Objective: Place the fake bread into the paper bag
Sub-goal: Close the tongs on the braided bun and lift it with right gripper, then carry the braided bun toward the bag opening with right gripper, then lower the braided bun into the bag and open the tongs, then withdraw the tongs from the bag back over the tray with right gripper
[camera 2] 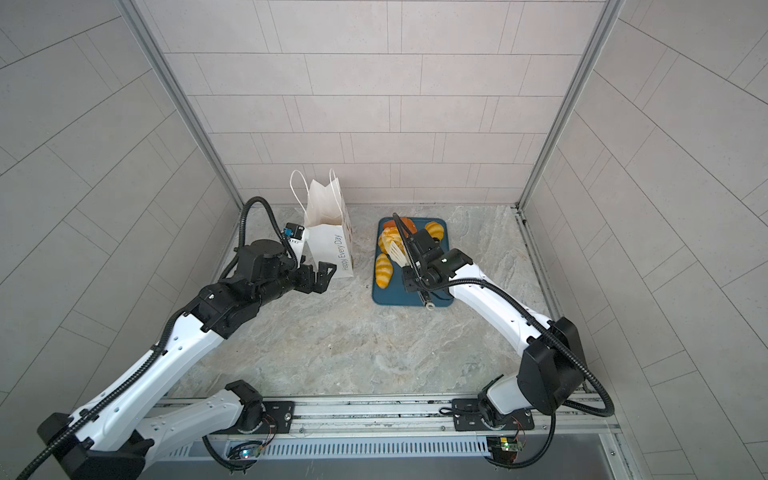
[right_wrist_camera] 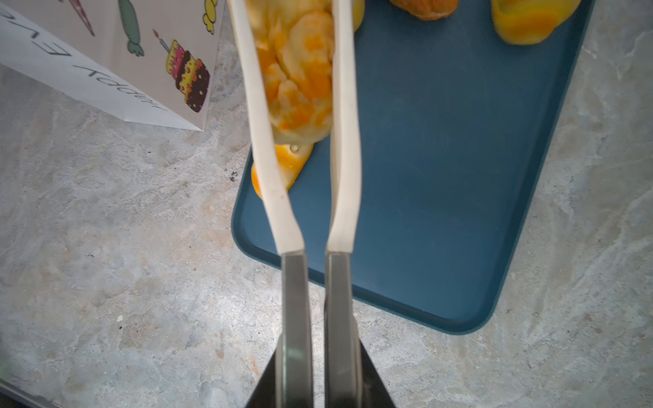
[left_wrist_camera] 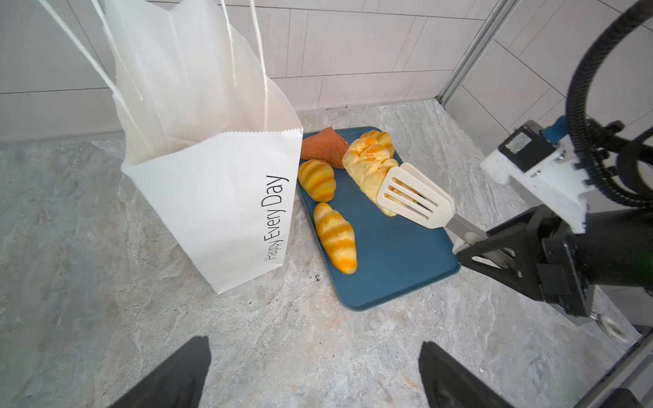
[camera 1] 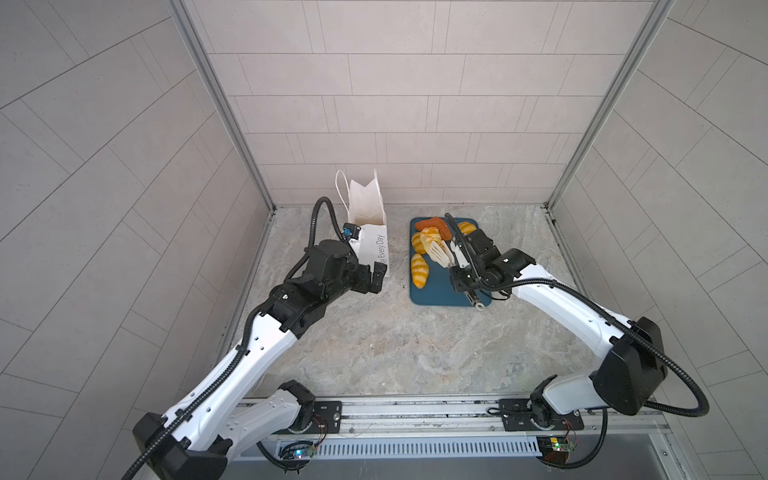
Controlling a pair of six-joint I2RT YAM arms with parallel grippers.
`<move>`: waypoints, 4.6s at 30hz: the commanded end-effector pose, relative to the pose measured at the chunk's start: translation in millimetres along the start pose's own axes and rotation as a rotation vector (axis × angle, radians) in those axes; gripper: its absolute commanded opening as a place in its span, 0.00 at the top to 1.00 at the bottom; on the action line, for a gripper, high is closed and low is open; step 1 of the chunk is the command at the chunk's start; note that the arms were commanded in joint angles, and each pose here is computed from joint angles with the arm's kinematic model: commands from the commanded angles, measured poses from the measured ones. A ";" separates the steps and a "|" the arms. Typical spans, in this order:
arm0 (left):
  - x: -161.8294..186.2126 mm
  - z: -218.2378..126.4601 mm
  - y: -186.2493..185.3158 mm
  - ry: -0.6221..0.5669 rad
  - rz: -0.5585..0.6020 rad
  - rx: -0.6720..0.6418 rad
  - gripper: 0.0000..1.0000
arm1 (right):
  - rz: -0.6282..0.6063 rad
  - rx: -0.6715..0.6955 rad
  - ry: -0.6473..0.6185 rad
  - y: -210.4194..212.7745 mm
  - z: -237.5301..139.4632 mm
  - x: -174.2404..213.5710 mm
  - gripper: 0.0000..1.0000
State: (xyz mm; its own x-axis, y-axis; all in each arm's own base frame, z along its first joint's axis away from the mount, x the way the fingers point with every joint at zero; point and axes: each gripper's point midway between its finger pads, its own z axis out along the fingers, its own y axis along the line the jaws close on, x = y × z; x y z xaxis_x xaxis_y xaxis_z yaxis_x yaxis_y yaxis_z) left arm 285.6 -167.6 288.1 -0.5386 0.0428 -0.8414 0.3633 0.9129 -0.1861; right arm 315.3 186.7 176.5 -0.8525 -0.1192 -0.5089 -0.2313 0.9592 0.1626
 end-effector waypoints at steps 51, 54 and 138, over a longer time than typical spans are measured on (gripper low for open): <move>-24.3 -49.6 48.9 -0.090 -0.098 -0.092 0.00 | -0.154 -0.363 -0.329 164.2 -99.5 -97.3 0.71; -23.9 -48.7 48.2 -0.089 -0.098 -0.087 0.00 | -0.147 -0.345 -0.330 164.8 -93.7 -106.9 0.71; -9.8 -30.5 27.2 -0.035 -0.058 -0.027 0.00 | -0.128 0.197 0.094 36.1 26.6 35.4 0.45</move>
State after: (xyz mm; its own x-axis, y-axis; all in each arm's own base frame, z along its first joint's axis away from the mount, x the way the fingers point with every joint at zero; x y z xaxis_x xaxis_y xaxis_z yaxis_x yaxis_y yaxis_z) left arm 279.7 -132.0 304.1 -0.5461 -0.0251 -0.8374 0.3094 0.9229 -0.2294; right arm 281.7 222.5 143.7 -0.8679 -0.2860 -0.4062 -0.2893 0.9557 -0.0548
